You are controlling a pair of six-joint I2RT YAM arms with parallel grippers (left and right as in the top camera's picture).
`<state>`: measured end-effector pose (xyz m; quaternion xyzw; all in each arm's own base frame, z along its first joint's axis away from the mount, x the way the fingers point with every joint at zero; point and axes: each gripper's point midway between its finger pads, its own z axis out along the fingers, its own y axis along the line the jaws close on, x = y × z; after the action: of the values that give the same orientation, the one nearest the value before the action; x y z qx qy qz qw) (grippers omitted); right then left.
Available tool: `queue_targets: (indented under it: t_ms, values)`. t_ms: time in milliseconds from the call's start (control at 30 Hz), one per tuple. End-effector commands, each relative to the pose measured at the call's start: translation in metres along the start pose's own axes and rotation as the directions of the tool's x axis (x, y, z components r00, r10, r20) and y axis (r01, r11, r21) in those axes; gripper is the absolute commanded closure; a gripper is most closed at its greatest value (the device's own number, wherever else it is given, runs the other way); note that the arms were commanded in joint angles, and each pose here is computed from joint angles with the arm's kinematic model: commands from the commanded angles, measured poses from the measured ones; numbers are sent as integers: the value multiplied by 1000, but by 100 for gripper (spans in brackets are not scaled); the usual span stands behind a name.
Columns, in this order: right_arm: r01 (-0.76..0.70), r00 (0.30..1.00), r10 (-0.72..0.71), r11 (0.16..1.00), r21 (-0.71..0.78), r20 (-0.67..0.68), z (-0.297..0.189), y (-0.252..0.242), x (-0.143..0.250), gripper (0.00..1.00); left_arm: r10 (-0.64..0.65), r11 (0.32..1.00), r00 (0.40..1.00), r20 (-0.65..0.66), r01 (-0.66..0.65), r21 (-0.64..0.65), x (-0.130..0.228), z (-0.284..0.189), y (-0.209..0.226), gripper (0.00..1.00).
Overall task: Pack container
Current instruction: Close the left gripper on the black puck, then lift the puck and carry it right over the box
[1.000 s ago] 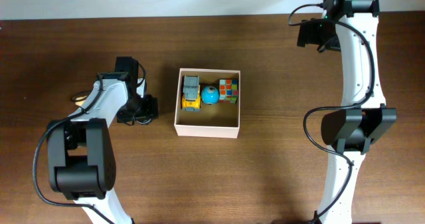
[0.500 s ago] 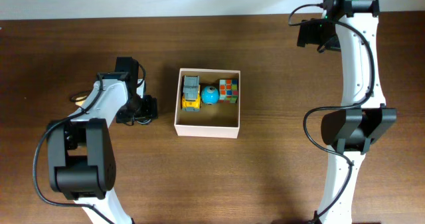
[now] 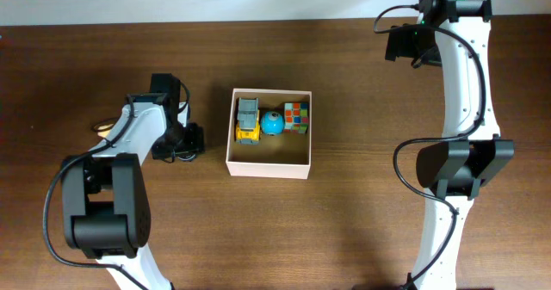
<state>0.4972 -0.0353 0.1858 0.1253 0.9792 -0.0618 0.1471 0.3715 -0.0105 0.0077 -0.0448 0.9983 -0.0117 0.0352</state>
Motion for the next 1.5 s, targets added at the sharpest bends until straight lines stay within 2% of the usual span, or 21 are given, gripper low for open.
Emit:
queue_targets:
  t_ms: [0, 467, 700, 1100, 1467]
  values:
    - [-15, 1000, 15, 1000, 13, 7, -3, -4, -1, 1, 8, 1000, 1000, 7, -8, 16, -4, -1, -10, 26]
    - [-15, 1000, 15, 1000, 13, 7, -3, -4, -1, 1, 29, 999, 999, 11, -30, 14, -4, 0, -17, 37]
    - [-15, 1000, 15, 1000, 13, 7, -3, -4, -1, 1, 29, 999, 1000, 11, -30, 14, -3, 0, -17, 52]
    - [-15, 1000, 15, 1000, 13, 7, -3, -4, -1, 1, 30, 999, 1000, 2, -30, 13, -5, -7, -17, 54]
    - [-15, 1000, 15, 1000, 13, 7, -3, -4, -1, 1, 30, 1000, 996, 86, -31, 4, -45, -68, -21, 54]
